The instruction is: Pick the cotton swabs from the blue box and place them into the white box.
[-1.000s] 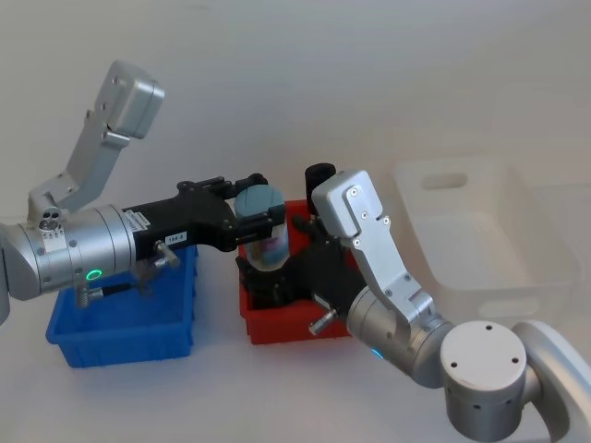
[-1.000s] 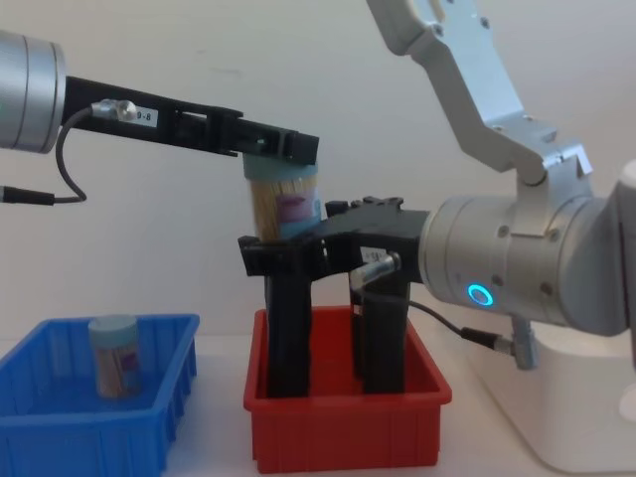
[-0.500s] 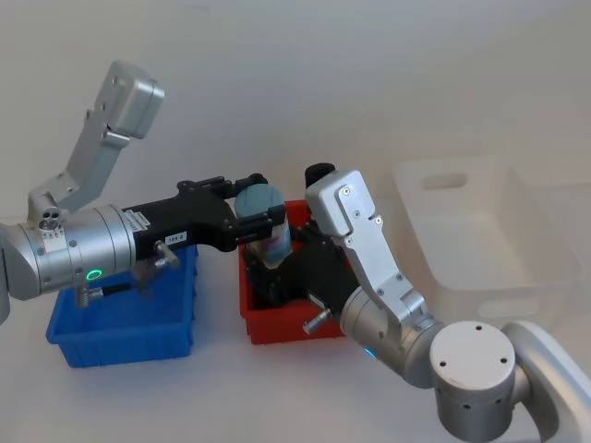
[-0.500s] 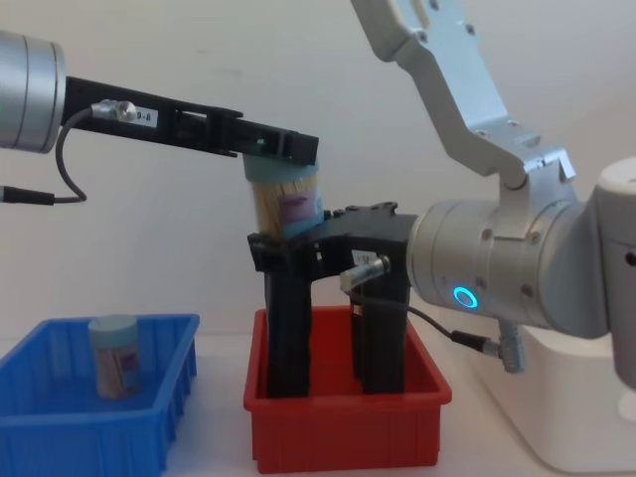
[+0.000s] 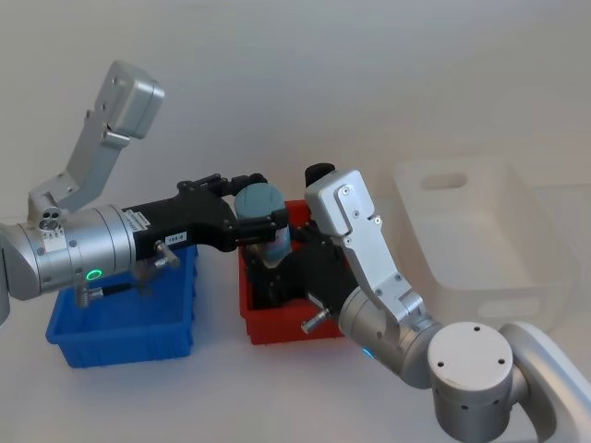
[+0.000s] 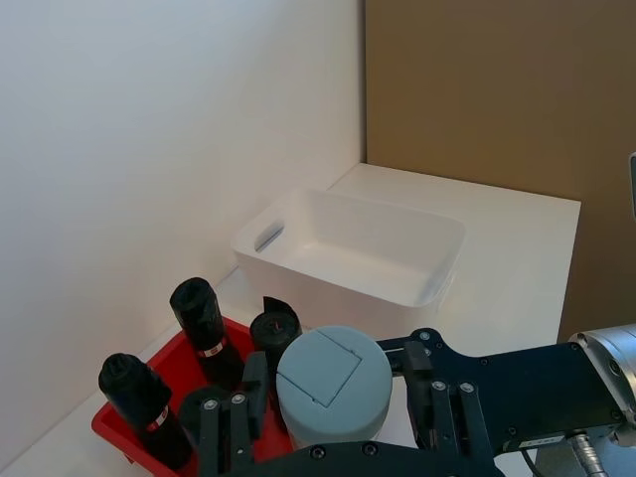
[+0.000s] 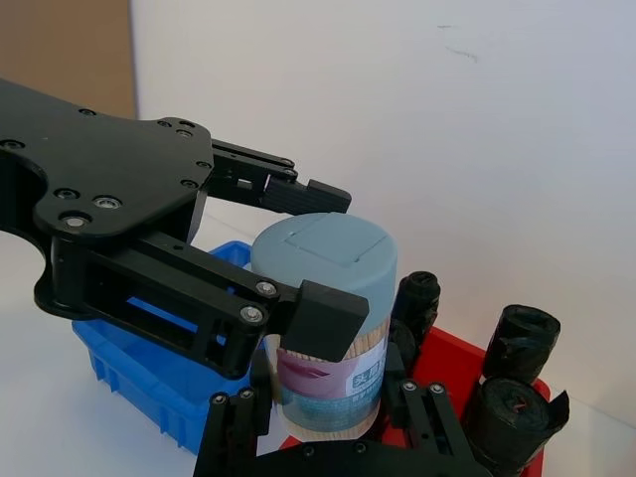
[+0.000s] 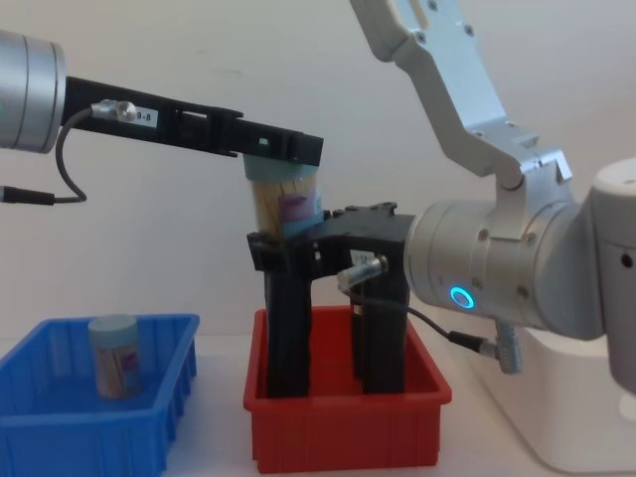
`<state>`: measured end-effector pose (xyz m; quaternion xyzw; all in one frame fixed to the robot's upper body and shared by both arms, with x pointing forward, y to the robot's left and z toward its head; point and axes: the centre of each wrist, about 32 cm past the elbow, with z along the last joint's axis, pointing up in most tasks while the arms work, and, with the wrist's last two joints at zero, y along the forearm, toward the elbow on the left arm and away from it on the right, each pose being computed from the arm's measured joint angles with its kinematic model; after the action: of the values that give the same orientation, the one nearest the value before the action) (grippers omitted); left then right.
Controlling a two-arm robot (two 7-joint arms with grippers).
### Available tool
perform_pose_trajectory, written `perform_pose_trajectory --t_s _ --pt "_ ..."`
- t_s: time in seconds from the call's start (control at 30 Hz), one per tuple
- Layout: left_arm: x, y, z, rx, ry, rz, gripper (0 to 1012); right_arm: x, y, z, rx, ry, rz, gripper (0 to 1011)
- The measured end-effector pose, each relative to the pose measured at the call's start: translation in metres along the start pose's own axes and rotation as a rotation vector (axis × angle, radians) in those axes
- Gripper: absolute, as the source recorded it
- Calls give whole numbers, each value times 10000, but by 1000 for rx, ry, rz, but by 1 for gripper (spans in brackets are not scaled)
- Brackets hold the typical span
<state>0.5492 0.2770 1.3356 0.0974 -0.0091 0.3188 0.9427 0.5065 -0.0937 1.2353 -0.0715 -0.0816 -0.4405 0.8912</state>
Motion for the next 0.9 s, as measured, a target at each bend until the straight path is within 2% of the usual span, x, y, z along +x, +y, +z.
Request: perform_pose_trajectory --t_s 0.2,0.53,0.9 --pt "0 0 0 0 0 0 997 -4 -3 2 1 1 -3 628" --pt "0 0 0 0 0 0 1000 -14 -29 7 -4 9 -24 629" --pt "0 0 0 0 0 0 1000 -37 -131 -21 -21 38 -94 628"
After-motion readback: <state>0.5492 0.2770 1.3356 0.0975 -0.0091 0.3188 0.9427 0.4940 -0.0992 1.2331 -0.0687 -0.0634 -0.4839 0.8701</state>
